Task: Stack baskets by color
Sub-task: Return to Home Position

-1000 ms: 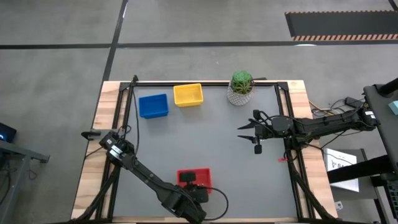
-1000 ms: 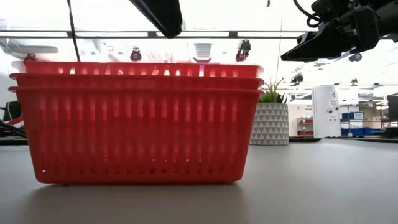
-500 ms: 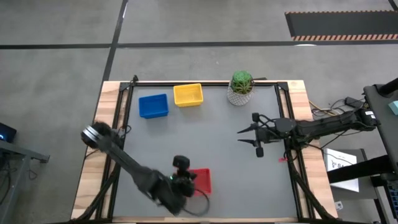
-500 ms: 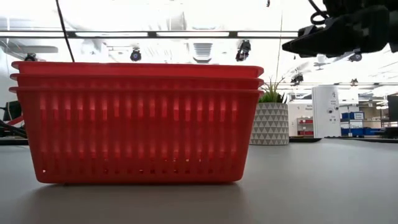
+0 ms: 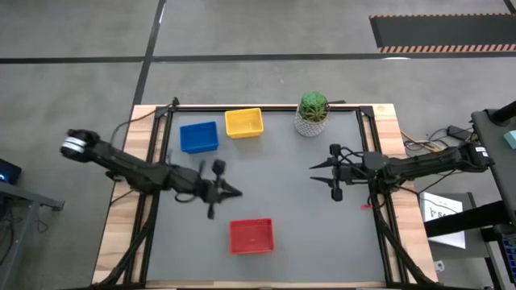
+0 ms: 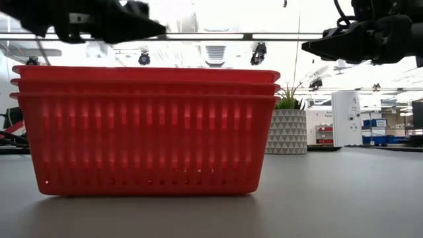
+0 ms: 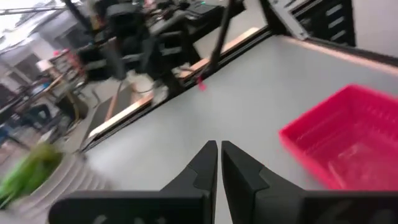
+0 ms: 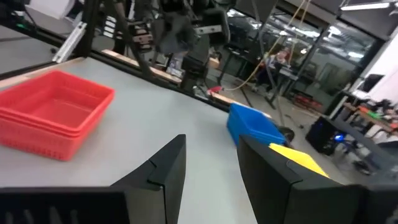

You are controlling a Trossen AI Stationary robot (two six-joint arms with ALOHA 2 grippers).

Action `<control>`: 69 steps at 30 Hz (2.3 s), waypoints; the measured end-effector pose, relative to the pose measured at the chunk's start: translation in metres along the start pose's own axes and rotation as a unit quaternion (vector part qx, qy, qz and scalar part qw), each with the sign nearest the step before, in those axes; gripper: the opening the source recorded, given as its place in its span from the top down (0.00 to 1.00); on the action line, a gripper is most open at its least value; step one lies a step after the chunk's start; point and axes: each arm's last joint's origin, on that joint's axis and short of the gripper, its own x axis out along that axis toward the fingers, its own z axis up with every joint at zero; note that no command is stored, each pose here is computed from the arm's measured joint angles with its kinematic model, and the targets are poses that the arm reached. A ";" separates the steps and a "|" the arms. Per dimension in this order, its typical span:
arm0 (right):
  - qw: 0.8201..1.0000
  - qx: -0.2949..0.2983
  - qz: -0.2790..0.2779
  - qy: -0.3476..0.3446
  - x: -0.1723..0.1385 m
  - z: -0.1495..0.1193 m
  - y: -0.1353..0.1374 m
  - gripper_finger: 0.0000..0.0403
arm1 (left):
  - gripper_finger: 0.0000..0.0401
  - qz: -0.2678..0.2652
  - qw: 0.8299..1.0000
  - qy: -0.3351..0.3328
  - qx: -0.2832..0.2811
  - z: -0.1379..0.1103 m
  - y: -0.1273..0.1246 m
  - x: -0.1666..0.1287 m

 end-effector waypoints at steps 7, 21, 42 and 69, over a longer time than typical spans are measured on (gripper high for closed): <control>0.999 -0.006 -0.040 0.014 -0.009 -0.006 -0.012 0.67 | 0.99 0.056 0.998 0.011 -0.035 -0.035 0.016 -0.058; 0.998 0.006 -0.069 0.012 -0.038 -0.011 -0.028 0.85 | 0.98 0.099 0.990 -0.062 -0.082 -0.063 0.006 -0.107; 0.991 0.032 0.001 -0.131 -0.070 -0.002 -0.015 0.90 | 0.98 0.113 0.961 -0.209 -0.139 -0.067 0.002 -0.136; 0.971 0.232 0.045 -0.026 -0.059 -0.031 -0.005 0.91 | 0.98 0.113 0.963 -0.201 -0.139 -0.067 0.002 -0.132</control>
